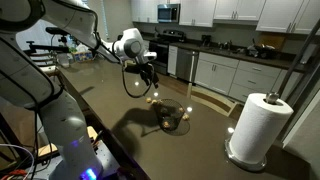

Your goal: Move the basket to the left

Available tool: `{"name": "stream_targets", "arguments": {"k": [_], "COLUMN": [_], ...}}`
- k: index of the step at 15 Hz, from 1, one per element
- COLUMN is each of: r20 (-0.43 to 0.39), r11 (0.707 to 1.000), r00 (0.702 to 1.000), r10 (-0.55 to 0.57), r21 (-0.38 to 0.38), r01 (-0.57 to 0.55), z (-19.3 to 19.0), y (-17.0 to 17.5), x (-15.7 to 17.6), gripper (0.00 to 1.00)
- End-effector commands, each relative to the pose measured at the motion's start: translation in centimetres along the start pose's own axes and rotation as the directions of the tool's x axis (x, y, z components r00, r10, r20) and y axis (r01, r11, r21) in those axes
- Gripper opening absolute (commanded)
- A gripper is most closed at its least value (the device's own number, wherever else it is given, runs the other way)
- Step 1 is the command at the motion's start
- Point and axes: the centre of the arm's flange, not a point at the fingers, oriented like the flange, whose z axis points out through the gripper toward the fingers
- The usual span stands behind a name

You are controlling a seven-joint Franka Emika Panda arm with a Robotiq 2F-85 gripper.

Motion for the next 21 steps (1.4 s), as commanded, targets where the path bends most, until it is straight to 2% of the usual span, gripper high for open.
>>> {"name": "stream_targets", "arguments": {"k": [1,5,9,13,15,18,21], "r20": [0.0,0.0,0.043,0.165,0.247,0.34,0.392], "r11": [1.0,1.0,0.999,0.995,0.993,0.992,0.993], "r00": [1.0,1.0,0.999,0.982,0.962,0.932,0.913], "r10": [0.0,0.0,0.032,0.097,0.112,0.125,0.115], "r21": [0.0,0.0,-0.019,-0.044,-0.049,-0.047,-0.018], "r01": [0.0,0.0,-0.031,-0.091,-0.103,-0.116,-0.118], "z": [0.0,0.0,0.8,2.6,3.9,6.3,8.6], "y": [0.0,0.0,1.0,3.4,4.5,4.8,4.2], "x": [0.0,0.0,0.9,1.7,2.3,2.5,2.4], "gripper": [1.0,1.0,1.0,1.0,1.0,1.0,1.0]}}
